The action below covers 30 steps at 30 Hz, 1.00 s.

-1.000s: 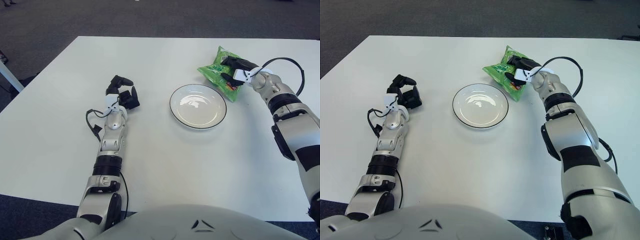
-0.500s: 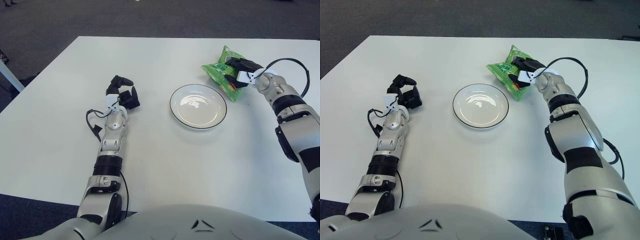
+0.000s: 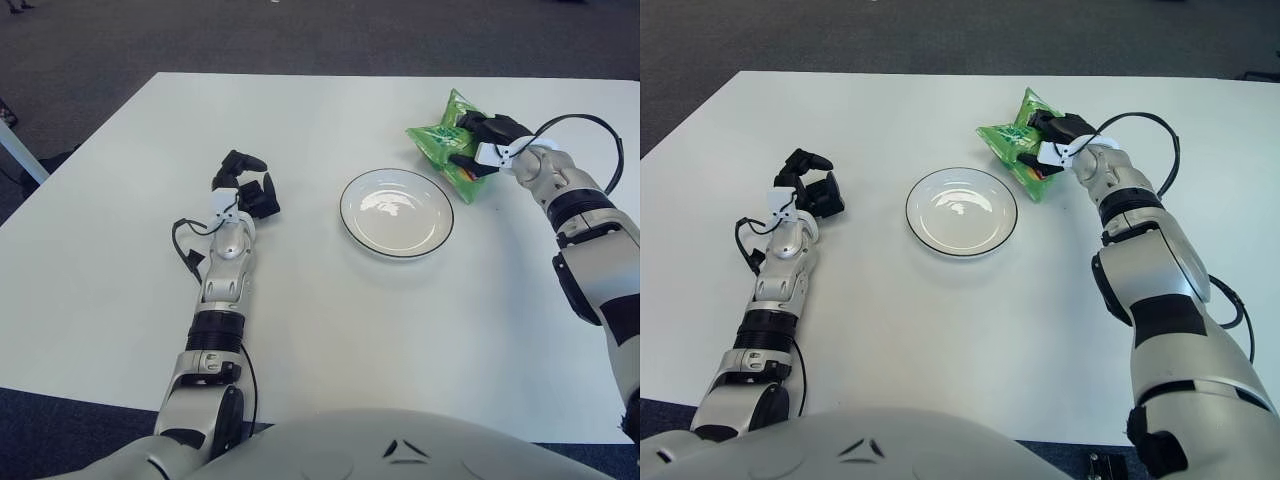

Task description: Put the snack into the plate.

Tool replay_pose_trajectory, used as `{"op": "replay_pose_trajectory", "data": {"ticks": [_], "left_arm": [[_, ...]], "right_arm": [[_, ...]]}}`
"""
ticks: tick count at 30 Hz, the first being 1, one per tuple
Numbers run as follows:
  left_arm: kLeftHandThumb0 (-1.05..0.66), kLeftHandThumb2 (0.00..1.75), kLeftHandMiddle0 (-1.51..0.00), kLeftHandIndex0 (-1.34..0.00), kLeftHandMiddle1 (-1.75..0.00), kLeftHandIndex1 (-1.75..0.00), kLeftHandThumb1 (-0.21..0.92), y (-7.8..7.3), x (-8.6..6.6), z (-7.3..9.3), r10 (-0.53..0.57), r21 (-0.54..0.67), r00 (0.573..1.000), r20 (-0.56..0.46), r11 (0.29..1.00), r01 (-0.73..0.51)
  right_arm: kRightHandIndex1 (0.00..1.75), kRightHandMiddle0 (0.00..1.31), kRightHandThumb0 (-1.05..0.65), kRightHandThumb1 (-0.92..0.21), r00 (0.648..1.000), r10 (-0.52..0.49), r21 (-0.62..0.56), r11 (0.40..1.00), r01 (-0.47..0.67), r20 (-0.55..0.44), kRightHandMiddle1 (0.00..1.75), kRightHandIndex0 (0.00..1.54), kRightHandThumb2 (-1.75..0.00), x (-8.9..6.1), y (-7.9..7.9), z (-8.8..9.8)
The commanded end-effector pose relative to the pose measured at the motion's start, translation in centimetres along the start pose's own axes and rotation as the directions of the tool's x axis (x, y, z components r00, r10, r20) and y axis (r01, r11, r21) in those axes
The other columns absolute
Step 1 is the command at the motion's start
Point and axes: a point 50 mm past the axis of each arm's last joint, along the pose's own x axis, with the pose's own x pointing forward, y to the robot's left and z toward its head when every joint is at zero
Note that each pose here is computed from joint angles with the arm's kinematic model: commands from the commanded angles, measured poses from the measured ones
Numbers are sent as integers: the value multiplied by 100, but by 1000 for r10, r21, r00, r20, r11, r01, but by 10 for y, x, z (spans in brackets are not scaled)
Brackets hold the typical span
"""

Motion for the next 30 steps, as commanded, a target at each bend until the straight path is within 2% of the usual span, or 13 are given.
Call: {"op": "replay_pose_trajectory", "data": {"ticks": [1, 5, 9, 13, 19, 30], "left_arm": [[-50, 139, -131, -66, -175, -175, 25, 10, -40, -60, 45, 48, 972, -232, 998, -34], [-50, 138, -130, -65, -175, -175, 26, 9, -39, -60, 56, 54, 968, -243, 998, -44], [-50, 138, -130, -65, -175, -175, 26, 8, -38, -59, 51, 45, 971, -233, 998, -41], [-50, 138, -130, -65, -175, -175, 26, 8, -38, -59, 48, 44, 972, -230, 998, -39], [-49, 136, -131, -64, -175, -175, 27, 8, -38, -59, 38, 38, 974, -222, 999, -31], [-49, 134, -130, -63, -175, -175, 29, 6, -38, -59, 25, 29, 976, -217, 999, -19]], "right_arm": [[143, 75, -10, -9, 984, 152, -9, 988, -153, -97, 174, 67, -148, -12, 45, -21], [138, 80, -2, 5, 991, 75, -7, 997, -76, -107, 174, 89, -160, -12, 43, -22], [143, 77, 0, 8, 993, 44, 36, 999, -40, -107, 175, 94, -165, -14, 40, -24], [152, 74, 0, 8, 997, 5, 54, 999, -1, -80, 175, 94, -169, -14, 33, -24], [157, 72, 0, 8, 997, -21, 48, 999, 24, -70, 175, 93, -170, -13, 30, -23], [164, 69, 0, 6, 993, -89, 106, 990, 96, -71, 175, 90, -170, -10, 0, -21]]}}
